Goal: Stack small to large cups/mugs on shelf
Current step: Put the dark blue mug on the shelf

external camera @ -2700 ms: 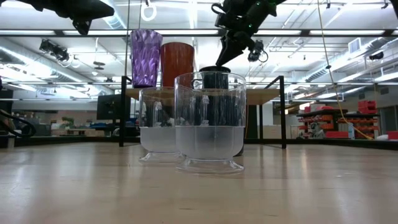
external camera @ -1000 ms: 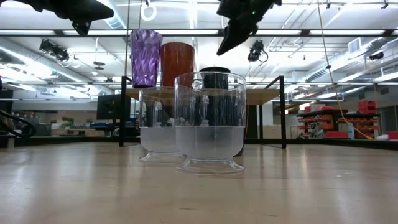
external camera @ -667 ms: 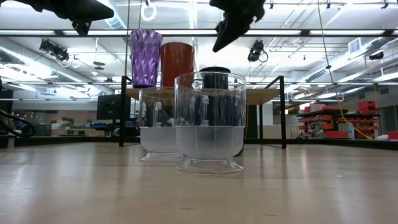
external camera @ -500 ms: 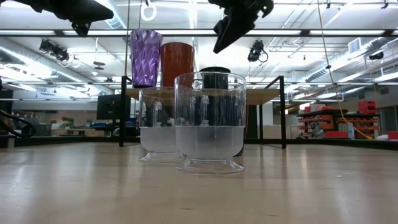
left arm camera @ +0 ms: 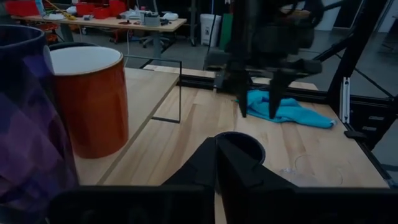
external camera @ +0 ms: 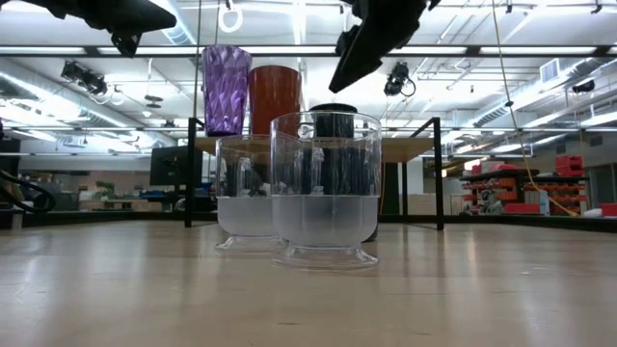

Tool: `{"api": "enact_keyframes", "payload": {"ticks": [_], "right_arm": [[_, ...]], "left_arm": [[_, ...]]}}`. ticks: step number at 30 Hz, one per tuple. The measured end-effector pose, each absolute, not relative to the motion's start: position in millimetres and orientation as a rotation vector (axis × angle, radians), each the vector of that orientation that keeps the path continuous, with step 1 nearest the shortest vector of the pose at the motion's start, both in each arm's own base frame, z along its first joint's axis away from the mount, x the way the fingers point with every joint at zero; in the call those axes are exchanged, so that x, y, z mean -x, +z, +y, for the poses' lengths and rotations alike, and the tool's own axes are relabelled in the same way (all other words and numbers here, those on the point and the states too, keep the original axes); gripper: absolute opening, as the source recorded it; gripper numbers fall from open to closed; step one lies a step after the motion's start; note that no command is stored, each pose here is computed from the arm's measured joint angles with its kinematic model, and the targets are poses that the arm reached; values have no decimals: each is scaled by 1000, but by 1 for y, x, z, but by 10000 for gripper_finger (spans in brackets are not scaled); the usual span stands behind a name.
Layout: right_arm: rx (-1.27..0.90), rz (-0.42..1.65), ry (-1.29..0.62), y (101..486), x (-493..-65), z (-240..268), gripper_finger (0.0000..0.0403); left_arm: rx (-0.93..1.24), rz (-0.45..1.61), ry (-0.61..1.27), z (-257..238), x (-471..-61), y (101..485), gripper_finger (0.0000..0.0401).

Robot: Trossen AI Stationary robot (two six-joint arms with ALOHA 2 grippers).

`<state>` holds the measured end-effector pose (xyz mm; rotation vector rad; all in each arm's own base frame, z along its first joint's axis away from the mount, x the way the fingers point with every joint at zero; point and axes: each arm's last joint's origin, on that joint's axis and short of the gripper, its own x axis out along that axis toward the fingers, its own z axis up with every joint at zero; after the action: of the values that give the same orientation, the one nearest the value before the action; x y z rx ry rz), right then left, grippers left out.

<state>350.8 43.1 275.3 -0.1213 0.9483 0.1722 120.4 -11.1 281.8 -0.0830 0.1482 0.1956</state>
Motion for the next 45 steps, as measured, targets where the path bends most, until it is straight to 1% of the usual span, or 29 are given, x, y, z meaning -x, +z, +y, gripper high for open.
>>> {"api": "enact_keyframes", "payload": {"ticks": [7, 13, 20, 28, 32, 40, 45], "right_arm": [[105, 900, 210, 258, -349, 69, 216], [176, 852, 165, 236, -345, 79, 215], [215, 803, 137, 214, -340, 84, 215], [224, 864, 131, 198, -332, 80, 208], [209, 899, 116, 198, -331, 73, 200], [255, 979, 114, 194, -328, 59, 177], [295, 1009, 93, 193, -328, 48, 162]], "left_arm": [[84, 145, 195, -11, -120, 282, 18], [85, 145, 196, -11, -120, 282, 24], [85, 145, 196, -11, -120, 282, 16], [85, 145, 196, -11, -121, 282, 19], [97, 144, 197, -11, -121, 282, 24], [95, 152, 197, -11, -120, 281, 16], [94, 152, 197, -11, -120, 281, 22]]}}
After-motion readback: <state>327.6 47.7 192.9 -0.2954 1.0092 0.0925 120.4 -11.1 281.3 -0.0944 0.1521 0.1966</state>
